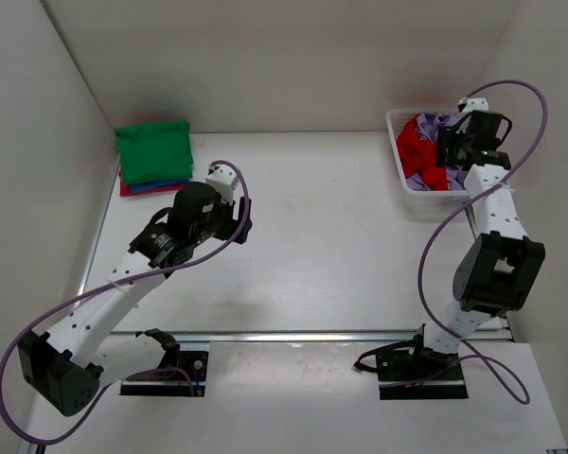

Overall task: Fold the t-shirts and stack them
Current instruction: Grab crumpled tshirt from bin with the right arm, then move the tshirt to the center of the board

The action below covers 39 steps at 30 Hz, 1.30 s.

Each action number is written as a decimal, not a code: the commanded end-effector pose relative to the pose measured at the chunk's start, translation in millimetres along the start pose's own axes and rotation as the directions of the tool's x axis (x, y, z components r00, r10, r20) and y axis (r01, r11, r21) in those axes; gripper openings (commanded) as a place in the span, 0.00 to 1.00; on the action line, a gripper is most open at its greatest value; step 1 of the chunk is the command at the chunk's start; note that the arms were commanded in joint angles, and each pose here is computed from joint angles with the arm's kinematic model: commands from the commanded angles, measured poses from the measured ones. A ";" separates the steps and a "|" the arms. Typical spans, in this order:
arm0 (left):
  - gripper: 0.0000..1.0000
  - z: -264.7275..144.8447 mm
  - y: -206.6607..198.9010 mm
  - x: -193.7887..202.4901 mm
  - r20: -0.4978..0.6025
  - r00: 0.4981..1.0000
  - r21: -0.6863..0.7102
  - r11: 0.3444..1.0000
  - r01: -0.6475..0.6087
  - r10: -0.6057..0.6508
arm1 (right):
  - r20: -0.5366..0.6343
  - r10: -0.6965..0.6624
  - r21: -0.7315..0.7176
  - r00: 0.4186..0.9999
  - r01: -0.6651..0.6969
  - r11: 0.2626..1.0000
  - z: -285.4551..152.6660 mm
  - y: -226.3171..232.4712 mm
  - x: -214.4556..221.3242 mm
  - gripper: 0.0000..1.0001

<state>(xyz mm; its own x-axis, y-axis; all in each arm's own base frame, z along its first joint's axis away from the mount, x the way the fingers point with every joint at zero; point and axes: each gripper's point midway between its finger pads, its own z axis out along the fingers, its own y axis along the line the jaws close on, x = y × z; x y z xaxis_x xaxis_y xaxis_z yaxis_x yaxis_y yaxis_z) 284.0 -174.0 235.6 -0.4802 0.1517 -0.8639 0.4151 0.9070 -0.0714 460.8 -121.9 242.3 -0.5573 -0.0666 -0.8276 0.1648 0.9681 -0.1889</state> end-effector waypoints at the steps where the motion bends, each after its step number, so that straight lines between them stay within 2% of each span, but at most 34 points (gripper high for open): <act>1: 0.86 4.0 3.4 -1.8 0.014 1.000 -0.011 1.000 -0.014 0.014 | 0.114 -0.028 0.071 0.993 0.020 0.997 20.1 -8.7 -33.0 0.68; 3: 0.85 6.7 4.2 -0.4 0.009 1.000 -0.009 1.000 -0.014 0.015 | 0.112 0.007 0.044 0.994 -0.012 0.999 47.5 -12.9 -36.3 0.74; 4: 0.86 5.5 4.2 -2.8 0.018 1.000 -0.009 1.000 -0.012 0.012 | 0.101 0.015 0.045 0.995 -0.020 0.999 55.2 -15.9 -35.5 0.75; 5: 0.86 8.4 2.4 0.0 0.007 1.000 -0.004 1.000 -0.013 0.013 | 0.090 0.024 0.054 0.996 -0.029 0.998 69.3 -18.8 -37.3 0.85; 8: 0.85 12.8 -0.7 7.2 -0.026 1.000 0.009 1.000 0.001 -0.001 | 0.063 0.066 0.100 0.996 -0.072 0.992 101.3 -33.6 -29.6 0.81; 12: 0.84 16.9 -2.4 17.0 -0.043 0.999 0.019 1.000 0.011 -0.010 | 0.057 0.055 0.126 0.997 -0.062 0.990 138.4 -38.8 -26.3 0.85; 14: 0.85 18.2 0.0 17.8 -0.047 0.999 0.013 1.000 0.006 -0.006 | 0.025 0.050 0.141 0.998 -0.053 0.989 157.4 -42.4 -20.6 0.81; 15: 0.85 18.6 1.3 18.8 -0.052 0.999 0.006 1.000 0.009 -0.009 | 0.013 0.064 0.136 0.998 -0.065 0.989 165.1 -46.9 -18.2 0.77; 18: 0.84 21.2 3.8 20.1 -0.063 0.998 -0.002 1.000 -0.006 0.006 | 0.002 0.123 0.094 0.992 -0.123 0.988 180.5 -54.5 -8.4 0.79; 20: 0.84 20.4 5.9 18.6 -0.062 0.998 -0.010 1.000 -0.008 0.007 | -0.004 0.118 0.068 0.993 -0.118 0.991 186.8 -59.2 -7.9 0.76; 22: 0.84 22.1 10.0 22.4 -0.077 0.997 -0.025 1.000 0.001 -0.003 | 0.003 0.145 0.022 0.989 -0.145 0.989 180.5 -58.1 -10.2 0.38; 23: 0.84 21.9 11.1 23.3 -0.085 0.996 -0.027 1.000 -0.002 0.000 | 0.012 0.171 0.015 0.985 -0.172 0.985 173.8 -59.4 -16.8 0.00; 28: 0.82 14.4 17.7 14.0 -0.064 0.998 -0.059 0.998 0.007 -0.011 | 0.111 0.129 0.004 0.985 -0.130 0.991 106.5 -52.8 -79.8 0.00; 31: 0.79 5.5 23.3 0.3 -0.026 0.999 -0.064 0.998 0.024 -0.025 | 0.328 0.083 -0.004 0.941 -0.087 0.996 7.4 -40.3 -166.3 0.00; 32: 0.79 1.3 23.4 -3.9 -0.021 0.999 -0.050 0.998 0.026 -0.027 | 0.363 0.078 -0.004 0.929 -0.082 0.997 -14.1 -38.7 -178.8 0.00; 34: 0.74 -14.9 24.0 -31.0 0.023 1.000 -0.041 0.999 0.008 -0.007 | 0.478 0.092 -0.083 0.874 -0.059 0.995 -92.8 -9.4 -213.7 0.00; 36: 0.75 -26.9 29.5 -48.6 0.063 0.998 -0.089 0.996 -0.006 0.012 | 0.544 0.097 -0.141 0.834 -0.023 0.990 -154.4 18.2 -222.6 0.00; 39: 0.77 -43.0 26.0 -65.6 0.135 0.991 -0.053 0.998 0.024 -0.017 | 0.628 0.041 -0.181 0.777 0.095 0.979 -249.4 84.3 -224.2 0.00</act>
<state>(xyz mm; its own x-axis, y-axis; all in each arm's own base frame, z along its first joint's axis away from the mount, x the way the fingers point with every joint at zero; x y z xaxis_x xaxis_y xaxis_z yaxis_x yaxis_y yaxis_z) 303.5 -151.3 271.9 -0.4614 0.1262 -0.8781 0.3500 0.9354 -0.0495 477.3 -35.7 444.5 -0.1820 -0.1109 -0.9770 0.0570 0.9908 -0.1230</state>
